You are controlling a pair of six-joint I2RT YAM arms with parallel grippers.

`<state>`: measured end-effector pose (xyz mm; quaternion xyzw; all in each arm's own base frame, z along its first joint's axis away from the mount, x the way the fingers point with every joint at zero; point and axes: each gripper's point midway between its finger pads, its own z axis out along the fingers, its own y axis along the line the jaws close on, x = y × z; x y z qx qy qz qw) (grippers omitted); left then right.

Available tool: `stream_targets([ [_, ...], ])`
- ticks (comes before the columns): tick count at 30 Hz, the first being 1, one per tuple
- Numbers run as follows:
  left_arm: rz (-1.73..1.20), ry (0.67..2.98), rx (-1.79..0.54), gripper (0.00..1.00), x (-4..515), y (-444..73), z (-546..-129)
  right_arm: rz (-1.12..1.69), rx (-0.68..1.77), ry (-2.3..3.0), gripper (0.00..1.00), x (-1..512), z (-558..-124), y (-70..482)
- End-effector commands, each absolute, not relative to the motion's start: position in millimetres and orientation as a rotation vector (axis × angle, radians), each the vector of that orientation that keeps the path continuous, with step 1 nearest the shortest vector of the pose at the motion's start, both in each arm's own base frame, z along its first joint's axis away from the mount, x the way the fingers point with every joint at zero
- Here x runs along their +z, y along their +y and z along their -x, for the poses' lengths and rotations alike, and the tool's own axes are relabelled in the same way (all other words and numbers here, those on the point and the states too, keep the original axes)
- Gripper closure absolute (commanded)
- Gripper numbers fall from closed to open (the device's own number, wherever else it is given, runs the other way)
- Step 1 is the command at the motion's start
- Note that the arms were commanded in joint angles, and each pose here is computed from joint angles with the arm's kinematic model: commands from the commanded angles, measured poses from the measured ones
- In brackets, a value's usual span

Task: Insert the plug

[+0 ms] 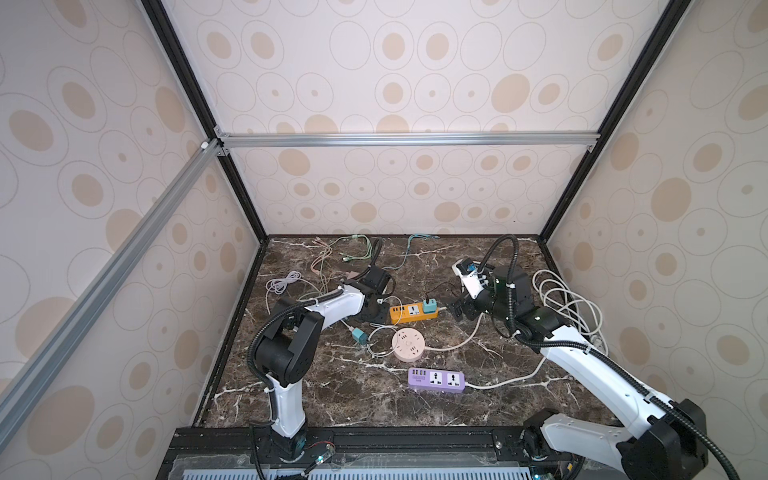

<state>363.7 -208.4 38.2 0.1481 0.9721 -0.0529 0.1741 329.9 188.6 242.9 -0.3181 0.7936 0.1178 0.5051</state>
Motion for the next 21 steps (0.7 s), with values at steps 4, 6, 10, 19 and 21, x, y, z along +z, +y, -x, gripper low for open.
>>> stream_targets([
  [4,-0.469,2.751,-0.111,0.59,39,-211,-366,0.647,0.251,1.856,0.0,268,-341,181],
  [6,-0.47,2.751,-0.099,0.61,38,-209,-365,0.641,0.257,1.855,0.0,268,-342,181],
  [10,-0.464,2.729,-0.082,0.73,41,-206,-366,0.632,0.277,1.856,0.0,268,-343,184],
  [19,-0.41,2.619,-0.106,1.0,69,-203,-372,0.627,0.378,1.847,0.0,272,-342,197],
  [21,-0.378,2.573,-0.113,1.0,82,-200,-375,0.604,0.39,1.863,0.0,272,-344,197],
])
